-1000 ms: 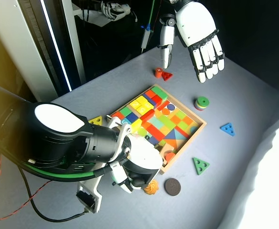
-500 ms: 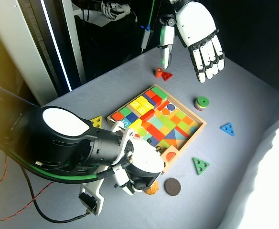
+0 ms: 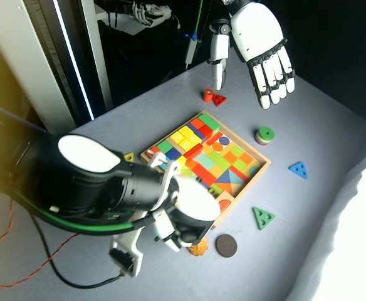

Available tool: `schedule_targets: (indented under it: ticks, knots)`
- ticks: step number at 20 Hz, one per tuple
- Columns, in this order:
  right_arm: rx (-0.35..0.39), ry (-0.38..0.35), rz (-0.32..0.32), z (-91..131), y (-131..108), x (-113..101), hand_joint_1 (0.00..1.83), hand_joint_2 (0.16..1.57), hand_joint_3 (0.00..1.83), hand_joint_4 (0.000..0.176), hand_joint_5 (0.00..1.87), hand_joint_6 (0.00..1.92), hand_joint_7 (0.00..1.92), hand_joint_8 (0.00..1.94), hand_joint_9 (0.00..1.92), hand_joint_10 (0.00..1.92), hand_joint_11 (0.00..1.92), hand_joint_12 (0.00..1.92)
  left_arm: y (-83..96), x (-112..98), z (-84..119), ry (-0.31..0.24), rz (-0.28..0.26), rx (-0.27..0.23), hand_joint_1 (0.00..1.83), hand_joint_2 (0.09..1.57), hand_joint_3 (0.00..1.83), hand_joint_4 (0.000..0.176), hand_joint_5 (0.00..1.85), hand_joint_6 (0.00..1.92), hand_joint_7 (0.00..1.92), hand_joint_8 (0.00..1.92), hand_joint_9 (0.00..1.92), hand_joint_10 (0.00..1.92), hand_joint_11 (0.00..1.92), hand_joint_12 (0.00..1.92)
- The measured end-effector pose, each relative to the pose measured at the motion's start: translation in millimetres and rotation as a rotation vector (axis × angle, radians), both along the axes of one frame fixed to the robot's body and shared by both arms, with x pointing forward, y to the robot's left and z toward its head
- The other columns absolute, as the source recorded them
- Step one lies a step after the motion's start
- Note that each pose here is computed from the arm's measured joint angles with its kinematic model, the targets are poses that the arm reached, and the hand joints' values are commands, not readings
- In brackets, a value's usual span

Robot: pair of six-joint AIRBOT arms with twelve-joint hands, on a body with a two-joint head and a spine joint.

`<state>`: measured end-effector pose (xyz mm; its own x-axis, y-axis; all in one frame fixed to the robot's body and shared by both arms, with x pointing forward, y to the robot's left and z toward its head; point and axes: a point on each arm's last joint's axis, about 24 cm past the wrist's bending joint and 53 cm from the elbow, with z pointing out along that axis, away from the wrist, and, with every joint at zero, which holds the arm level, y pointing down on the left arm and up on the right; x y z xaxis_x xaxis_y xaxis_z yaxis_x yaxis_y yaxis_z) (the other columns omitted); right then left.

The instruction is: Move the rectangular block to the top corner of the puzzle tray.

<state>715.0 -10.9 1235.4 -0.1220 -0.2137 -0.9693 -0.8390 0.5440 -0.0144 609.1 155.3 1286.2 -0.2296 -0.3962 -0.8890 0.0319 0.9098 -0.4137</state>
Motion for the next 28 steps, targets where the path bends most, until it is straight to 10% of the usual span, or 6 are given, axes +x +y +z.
schedule_targets:
  ticks: [8, 12, 14, 18, 28]
  knots:
    - [0.025, -0.021, 0.074, 28.2, -0.4, -27.1, 1.83, 0.88, 0.40, 0.000, 0.12, 0.00, 1.36, 1.94, 1.42, 1.92, 1.43, 1.92, 0.4, 0.0, -0.1, 0.000, 0.002, 0.001, 0.00, 1.18, 0.00, 0.000, 0.19, 0.00, 0.18, 0.00, 0.14, 0.00, 0.00, 0.24]
    - [0.180, 0.050, 0.086, 45.5, -5.5, -53.7, 1.83, 0.87, 0.43, 0.000, 0.13, 0.00, 1.36, 1.94, 1.40, 1.92, 1.39, 1.92, 0.3, 0.0, -0.1, 0.000, 0.001, 0.001, 0.00, 1.20, 0.00, 0.000, 0.23, 0.00, 0.21, 0.00, 0.18, 0.00, 0.00, 0.30]
    - [0.305, 0.116, 0.002, 51.3, -21.7, -56.6, 1.83, 0.86, 0.42, 0.000, 0.15, 0.01, 1.36, 1.94, 1.41, 1.92, 1.44, 1.92, 0.6, 0.0, -0.2, 0.001, 0.002, 0.001, 0.00, 1.18, 0.00, 0.000, 0.20, 0.00, 0.19, 0.00, 0.15, 0.00, 0.00, 0.26]
    - [0.315, 0.167, -0.170, 18.6, -65.9, -70.7, 1.83, 0.88, 0.42, 0.000, 0.14, 0.00, 1.35, 1.94, 1.39, 1.92, 1.36, 1.92, 0.9, 0.1, -0.2, 0.001, 0.003, 0.002, 0.00, 1.18, 0.00, 0.000, 0.15, 0.00, 0.14, 0.01, 0.11, 0.00, 0.00, 0.14]
    - [0.330, 0.308, -0.272, -14.3, -91.9, -98.6, 1.83, 0.85, 0.49, 0.005, 0.20, 0.01, 1.31, 1.94, 1.32, 1.92, 1.28, 1.92, -0.3, 0.0, 0.0, 0.000, -0.001, 0.000, 0.00, 1.17, 0.00, 0.000, 0.17, 0.00, 0.18, 0.00, 0.15, 0.00, 0.00, 0.26]
